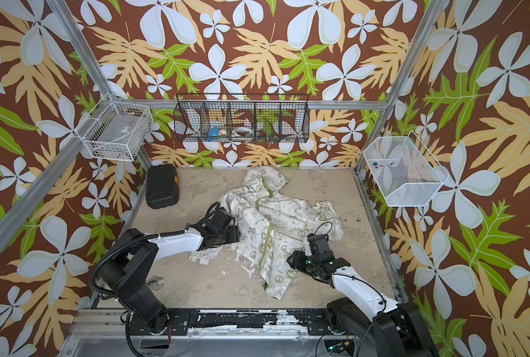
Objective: Unzip the jacket
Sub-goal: Flatten out the jacket at the center of the board.
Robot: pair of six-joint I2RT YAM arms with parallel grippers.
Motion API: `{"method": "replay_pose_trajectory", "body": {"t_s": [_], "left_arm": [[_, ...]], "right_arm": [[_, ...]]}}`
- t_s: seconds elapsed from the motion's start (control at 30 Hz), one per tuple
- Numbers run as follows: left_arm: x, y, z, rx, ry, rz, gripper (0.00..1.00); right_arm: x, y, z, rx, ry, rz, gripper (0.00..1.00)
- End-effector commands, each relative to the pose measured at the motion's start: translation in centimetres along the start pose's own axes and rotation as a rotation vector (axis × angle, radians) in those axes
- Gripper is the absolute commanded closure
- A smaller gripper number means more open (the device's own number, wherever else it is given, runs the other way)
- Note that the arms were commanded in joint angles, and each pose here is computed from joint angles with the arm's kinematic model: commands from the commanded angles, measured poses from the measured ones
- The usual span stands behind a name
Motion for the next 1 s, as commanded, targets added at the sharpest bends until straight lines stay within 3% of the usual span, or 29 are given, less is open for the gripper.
{"method": "replay_pose_trajectory", "body": {"t_s": [0.0, 0.2, 0.4, 0.53, 0.6, 0.67, 0.73, 0.8, 0.87, 0.97], "left_arm": [[2.3, -0.2, -1.1, 0.082, 0.001, 0.172, 0.28], [3.0, 1.8, 1.9, 0.004, -0.139, 0.241, 0.18], [8.3, 3.3, 4.2, -0.003, -0.109, 0.326, 0.00], [9.5, 6.1, 6.2, -0.083, -0.095, 0.304, 0.00], [8.9, 7.4, 6.6, -0.109, -0.099, 0.266, 0.00], [8.2, 8.2, 6.4, -0.095, -0.091, 0.187, 0.00], [7.6, 8.7, 5.7, -0.059, -0.064, 0.106, 0.00], [7.2, 8.9, 4.5, -0.036, -0.047, 0.068, 0.00], [6.7, 8.8, 2.9, -0.015, -0.049, 0.056, 0.01], [6.6, 7.9, 0.6, 0.034, -0.033, 0.053, 0.04]], "right_arm": [[-1.2, -0.3, -1.3, 0.060, -0.030, -0.076, 0.42], [-1.7, -0.9, -1.4, 0.077, 0.000, -0.115, 0.52], [-1.8, -1.3, -0.3, 0.091, 0.025, -0.183, 0.63], [-2.0, -0.7, 1.1, 0.075, 0.058, -0.275, 0.78], [-2.3, -0.6, 1.5, 0.072, 0.048, -0.285, 0.78], [-2.6, -0.5, 1.8, 0.072, 0.031, -0.275, 0.70], [-2.7, -0.4, 1.9, 0.078, 0.017, -0.260, 0.45], [-2.2, 0.0, 1.9, 0.071, 0.007, -0.223, 0.28], [-1.7, 0.4, 1.9, 0.057, -0.015, -0.179, 0.23], [-1.4, 0.6, 1.3, 0.049, -0.056, -0.120, 0.25]]}}
Point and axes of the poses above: each gripper's point midway between its finger pads, its own y axis back along the fingers, its own x axis along the line the jaws close on, z = x × y, the point moved 9 cm from there along y, back along the fingers, and after that the axes turned 10 degrees about y, right-handed, at the moved point
